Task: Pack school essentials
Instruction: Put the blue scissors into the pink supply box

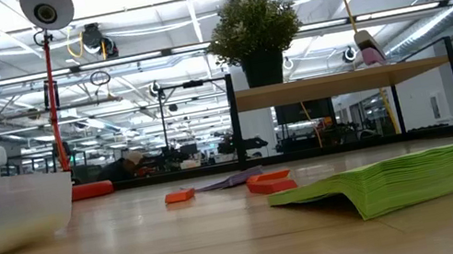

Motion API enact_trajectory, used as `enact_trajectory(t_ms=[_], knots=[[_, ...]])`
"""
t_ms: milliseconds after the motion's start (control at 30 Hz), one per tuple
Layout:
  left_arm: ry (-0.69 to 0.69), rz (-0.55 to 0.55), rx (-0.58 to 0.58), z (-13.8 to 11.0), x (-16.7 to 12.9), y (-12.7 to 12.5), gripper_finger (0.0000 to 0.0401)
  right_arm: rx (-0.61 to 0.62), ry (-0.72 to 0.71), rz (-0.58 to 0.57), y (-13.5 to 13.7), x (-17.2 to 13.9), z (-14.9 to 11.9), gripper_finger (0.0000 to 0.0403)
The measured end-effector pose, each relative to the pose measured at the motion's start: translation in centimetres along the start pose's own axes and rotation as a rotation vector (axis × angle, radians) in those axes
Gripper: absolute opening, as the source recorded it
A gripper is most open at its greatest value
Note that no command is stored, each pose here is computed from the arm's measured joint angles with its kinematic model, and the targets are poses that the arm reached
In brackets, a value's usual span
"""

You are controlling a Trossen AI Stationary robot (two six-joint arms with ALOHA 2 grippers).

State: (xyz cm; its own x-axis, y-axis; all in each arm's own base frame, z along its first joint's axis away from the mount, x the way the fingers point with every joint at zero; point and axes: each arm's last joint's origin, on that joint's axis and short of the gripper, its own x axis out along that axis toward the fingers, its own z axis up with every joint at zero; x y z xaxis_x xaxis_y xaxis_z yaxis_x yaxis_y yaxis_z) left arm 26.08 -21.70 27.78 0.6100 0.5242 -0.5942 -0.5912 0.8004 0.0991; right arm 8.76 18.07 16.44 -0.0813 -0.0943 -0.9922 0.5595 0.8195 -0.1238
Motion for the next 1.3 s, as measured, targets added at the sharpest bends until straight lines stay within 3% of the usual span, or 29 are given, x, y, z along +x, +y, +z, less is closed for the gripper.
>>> enact_trajectory(t_ms=[267,500,933,1300], knots=[[0.001,0.005,0.016,0.1,0.2,0.1,0.0141,0.046,-0.003,-0.021,-0.6,1.1,0.1,0.0292],[0.002,0.009,0.021,0.2,0.3,0.1,0.0141,0.083,0.008,0.068,-0.2,2.3,0.1,0.0269],[0.001,0.004,0.027,0.2,0.3,0.0,0.0141,0.168,0.004,0.032,-1.5,4.3,0.7,0.0176],[-0.009,-0.025,0.03,0.4,0.3,-0.4,0.0141,0.207,-0.002,0.018,-1.8,4.7,0.7,0.0177]])
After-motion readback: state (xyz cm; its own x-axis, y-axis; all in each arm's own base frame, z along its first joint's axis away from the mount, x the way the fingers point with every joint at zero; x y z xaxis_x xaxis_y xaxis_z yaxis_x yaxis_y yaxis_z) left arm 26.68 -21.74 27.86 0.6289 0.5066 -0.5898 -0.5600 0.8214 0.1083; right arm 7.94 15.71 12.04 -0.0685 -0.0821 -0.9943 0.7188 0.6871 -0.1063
